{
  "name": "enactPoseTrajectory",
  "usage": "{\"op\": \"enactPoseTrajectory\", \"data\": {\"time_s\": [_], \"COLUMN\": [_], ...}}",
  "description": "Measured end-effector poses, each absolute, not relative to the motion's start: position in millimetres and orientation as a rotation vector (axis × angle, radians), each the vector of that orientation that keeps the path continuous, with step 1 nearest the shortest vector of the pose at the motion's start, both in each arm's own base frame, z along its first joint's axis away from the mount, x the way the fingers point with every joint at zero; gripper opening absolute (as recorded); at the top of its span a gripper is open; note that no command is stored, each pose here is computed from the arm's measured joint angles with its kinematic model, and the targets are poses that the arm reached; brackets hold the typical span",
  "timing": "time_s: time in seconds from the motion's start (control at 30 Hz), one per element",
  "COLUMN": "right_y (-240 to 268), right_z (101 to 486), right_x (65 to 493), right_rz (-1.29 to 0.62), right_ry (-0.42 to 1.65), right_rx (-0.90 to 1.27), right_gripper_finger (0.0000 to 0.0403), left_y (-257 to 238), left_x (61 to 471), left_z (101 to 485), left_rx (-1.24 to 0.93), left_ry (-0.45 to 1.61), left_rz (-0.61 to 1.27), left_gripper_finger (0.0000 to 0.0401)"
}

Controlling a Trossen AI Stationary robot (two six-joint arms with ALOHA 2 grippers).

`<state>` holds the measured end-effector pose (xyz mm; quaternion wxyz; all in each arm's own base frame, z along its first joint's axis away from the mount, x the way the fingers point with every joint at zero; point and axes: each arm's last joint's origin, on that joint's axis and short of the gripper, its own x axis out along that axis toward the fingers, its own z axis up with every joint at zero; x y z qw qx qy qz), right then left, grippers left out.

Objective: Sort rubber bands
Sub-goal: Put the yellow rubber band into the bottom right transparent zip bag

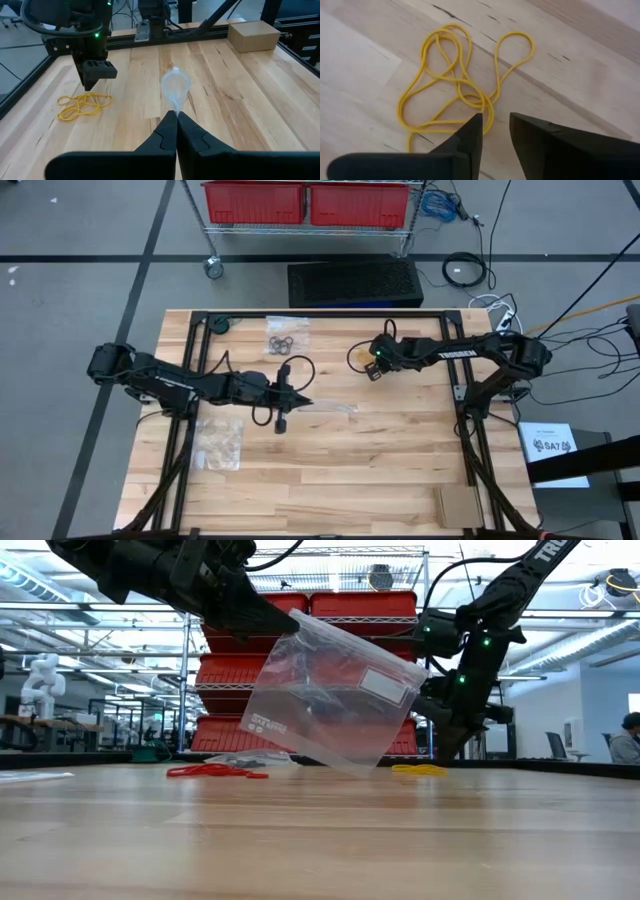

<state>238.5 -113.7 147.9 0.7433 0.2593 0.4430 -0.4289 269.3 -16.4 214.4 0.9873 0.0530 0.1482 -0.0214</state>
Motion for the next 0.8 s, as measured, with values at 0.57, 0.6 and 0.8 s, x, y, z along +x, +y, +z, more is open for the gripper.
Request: {"op": "enactPoseTrajectory", "data": {"time_s": [0.57,0.6,0.8], "right_y": [-111.3,-110.7,-105.2], "right_z": [147.4,147.4,147.5], "right_x": [239.1,239.3,241.6], "right_rz": [-0.958,-0.966,-1.012], "right_ry": [0.949,0.944,0.909], "right_rx": [0.649,0.654,0.688], "right_gripper_finger": [0.0087,0.0087,0.0087], "left_y": [-16.5,-16.5,-16.5], "left_x": [269.2,269.2,269.2], "left_z": [214.2,214.2,214.2], "left_rx": [0.107,0.107,0.107], "left_ry": [0.299,0.299,0.299], "left_rz": [-0.043,-0.043,-0.043], "left_gripper_finger": [0.0002,0.0002,0.0002]}}
